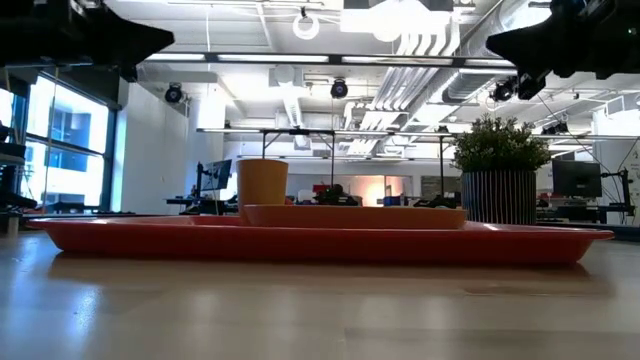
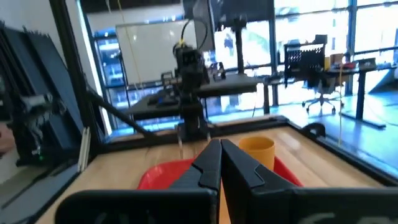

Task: Pick and place plate/cup/fork/spoon on tray
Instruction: Return to Home Position

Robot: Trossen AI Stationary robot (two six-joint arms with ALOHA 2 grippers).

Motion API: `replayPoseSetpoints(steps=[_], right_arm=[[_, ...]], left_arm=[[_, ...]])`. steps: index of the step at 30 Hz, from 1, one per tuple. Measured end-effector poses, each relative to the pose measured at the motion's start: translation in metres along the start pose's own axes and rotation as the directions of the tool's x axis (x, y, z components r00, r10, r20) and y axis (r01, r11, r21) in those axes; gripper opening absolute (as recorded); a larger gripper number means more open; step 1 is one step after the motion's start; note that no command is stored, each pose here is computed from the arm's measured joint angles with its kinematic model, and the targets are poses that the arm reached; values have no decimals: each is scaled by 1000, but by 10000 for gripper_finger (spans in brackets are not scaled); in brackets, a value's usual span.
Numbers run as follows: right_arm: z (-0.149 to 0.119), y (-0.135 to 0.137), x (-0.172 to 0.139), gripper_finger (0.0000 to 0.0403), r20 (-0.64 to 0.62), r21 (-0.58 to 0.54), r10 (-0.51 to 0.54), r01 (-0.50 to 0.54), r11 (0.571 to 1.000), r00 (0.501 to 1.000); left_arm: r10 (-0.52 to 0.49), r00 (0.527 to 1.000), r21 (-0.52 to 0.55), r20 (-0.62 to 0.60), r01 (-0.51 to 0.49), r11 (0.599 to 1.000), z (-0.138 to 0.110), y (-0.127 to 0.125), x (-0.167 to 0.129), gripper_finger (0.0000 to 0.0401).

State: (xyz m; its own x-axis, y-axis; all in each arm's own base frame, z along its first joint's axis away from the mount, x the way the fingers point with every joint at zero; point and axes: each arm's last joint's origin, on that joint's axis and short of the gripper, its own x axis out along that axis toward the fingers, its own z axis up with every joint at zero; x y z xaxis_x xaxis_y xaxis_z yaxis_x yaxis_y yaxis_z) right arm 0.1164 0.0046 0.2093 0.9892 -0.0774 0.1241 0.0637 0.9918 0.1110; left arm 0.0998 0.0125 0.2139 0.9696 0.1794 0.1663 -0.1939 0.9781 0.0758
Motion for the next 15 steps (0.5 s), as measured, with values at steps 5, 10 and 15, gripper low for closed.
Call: replayPoseSetpoints(steps=[5,10,15], right_arm=[[-9,-4,-9,0,-29,5,-23,23,1000,999],[-21,-9,-16,0,31,38,-52,50,998,998],[-34,-15,-18,0,-63,90,-185,190,978,981]], left_arm=[[-1,1000,-33,-7,1,999,-3,1,-14,0],[-54,998,-71,-25,52,996,-8,-2,-13,0],[-49,999,-68,-8,48,997,-31,-4,-10,0]])
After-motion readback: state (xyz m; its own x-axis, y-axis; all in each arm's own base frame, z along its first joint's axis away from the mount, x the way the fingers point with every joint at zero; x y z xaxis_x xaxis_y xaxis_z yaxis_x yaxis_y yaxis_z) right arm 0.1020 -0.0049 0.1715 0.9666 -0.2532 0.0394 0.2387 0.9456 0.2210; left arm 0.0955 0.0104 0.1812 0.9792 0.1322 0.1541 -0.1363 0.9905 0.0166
